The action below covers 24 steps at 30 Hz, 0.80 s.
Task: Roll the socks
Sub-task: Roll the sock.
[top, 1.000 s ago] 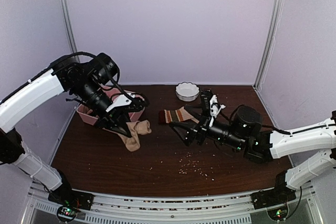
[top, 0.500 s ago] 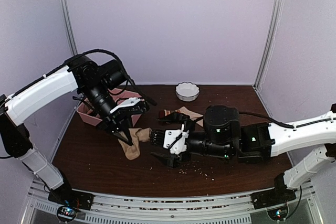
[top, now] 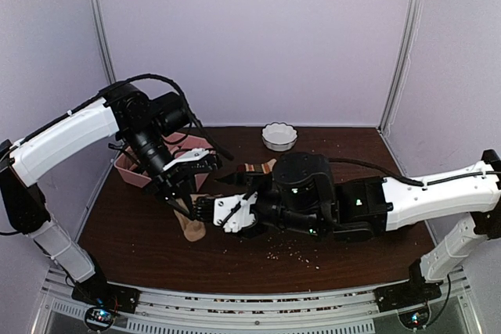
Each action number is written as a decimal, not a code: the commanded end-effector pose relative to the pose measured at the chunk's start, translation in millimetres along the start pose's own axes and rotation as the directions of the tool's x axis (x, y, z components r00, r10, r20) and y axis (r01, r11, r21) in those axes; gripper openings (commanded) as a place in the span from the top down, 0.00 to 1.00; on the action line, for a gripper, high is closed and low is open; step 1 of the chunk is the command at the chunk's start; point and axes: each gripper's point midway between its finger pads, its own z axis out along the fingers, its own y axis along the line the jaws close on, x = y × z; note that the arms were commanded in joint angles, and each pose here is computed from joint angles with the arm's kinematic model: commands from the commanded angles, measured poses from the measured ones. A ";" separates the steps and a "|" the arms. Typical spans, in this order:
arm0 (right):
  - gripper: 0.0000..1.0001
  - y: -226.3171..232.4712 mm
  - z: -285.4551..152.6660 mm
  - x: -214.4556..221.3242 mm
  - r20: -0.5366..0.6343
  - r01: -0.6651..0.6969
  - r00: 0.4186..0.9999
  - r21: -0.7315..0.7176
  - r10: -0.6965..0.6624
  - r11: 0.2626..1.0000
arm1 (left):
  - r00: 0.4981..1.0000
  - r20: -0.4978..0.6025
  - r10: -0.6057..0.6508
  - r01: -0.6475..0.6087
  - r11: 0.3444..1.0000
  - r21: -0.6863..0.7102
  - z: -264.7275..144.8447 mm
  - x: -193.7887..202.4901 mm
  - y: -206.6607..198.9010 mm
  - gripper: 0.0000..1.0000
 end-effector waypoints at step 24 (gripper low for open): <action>1.00 5.4 36.1 19.6 -0.064 -0.468 0.881 0.023 0.469 0.883 | 0.991 -0.041 0.128 -0.135 0.932 -0.337 -24.8 -5.9 33.6 0.57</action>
